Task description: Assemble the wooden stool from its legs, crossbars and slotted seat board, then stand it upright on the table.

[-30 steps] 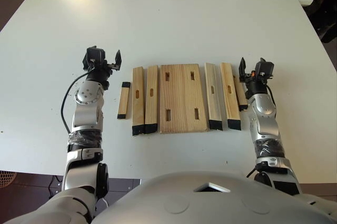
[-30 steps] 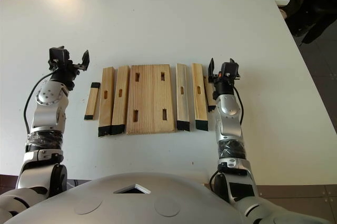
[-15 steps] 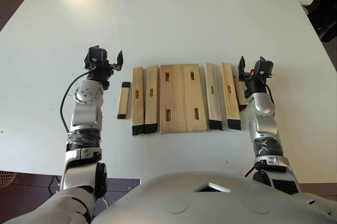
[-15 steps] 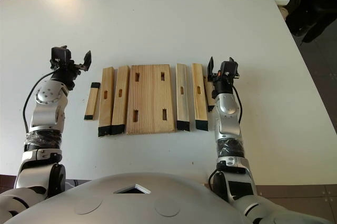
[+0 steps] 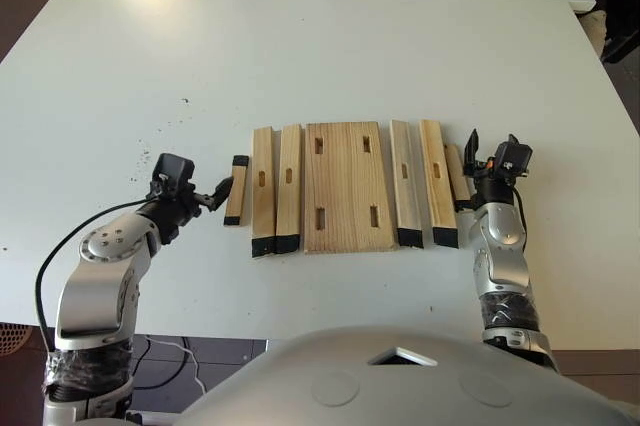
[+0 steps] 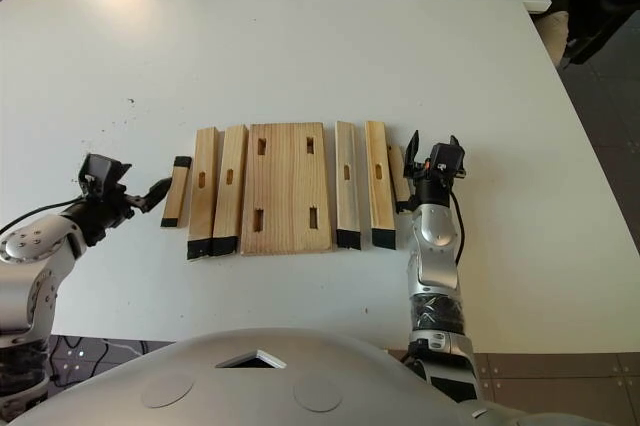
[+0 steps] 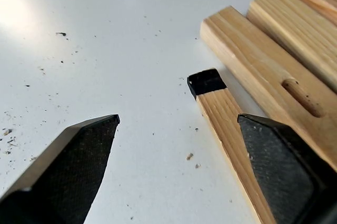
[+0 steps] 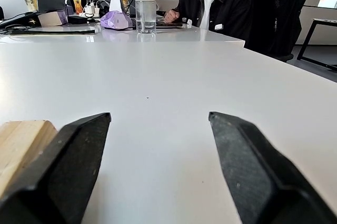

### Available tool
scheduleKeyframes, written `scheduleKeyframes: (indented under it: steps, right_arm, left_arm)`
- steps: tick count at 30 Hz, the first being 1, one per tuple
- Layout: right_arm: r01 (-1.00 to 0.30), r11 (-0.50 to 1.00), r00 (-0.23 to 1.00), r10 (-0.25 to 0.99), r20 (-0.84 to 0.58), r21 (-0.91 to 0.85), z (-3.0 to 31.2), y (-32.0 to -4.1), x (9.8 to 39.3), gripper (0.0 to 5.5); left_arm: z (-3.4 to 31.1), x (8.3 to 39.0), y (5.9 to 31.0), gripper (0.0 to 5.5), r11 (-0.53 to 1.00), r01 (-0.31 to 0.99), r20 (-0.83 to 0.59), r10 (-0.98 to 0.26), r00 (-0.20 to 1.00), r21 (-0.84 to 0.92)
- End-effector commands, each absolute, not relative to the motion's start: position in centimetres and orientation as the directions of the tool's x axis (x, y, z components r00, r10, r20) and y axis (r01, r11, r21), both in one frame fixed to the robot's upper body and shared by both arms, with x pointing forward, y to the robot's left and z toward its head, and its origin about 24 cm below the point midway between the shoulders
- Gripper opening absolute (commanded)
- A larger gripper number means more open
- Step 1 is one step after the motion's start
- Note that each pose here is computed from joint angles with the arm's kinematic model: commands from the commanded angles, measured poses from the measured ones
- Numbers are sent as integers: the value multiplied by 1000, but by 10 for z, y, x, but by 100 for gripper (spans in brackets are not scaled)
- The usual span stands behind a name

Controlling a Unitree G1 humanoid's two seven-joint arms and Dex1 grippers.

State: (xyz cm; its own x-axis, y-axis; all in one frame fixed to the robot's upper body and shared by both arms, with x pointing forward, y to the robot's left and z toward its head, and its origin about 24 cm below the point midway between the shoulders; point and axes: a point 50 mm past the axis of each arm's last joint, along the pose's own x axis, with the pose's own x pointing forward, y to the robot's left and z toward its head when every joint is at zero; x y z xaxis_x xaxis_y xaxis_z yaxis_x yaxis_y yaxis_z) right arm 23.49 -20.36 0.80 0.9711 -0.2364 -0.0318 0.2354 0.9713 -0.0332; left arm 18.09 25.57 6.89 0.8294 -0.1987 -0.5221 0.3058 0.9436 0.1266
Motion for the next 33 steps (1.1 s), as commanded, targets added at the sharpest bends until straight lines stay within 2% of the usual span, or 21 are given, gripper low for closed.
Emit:
scheduleKeyframes:
  steps: [1,14,21,27,33]
  right_arm:
    - [254,966,966,-256,-41,-45,9,-210,231,346]
    - [244,969,967,-247,-58,-48,7,-209,229,346]
    - [244,969,967,-247,-60,-47,8,-209,231,346]
    - [245,969,967,-247,-55,-46,9,-209,234,344]
    - [247,968,967,-249,-52,-47,9,-209,234,344]
  left_arm:
    - [66,172,256,417,933,336,-567,-210,796,126]
    - [43,163,251,417,917,385,-642,-234,730,103]
    - [34,164,262,417,940,334,-672,-202,712,71]
    - [31,160,262,335,942,333,-670,-275,690,-44]
    - [30,160,264,252,937,347,-679,-278,680,-36]
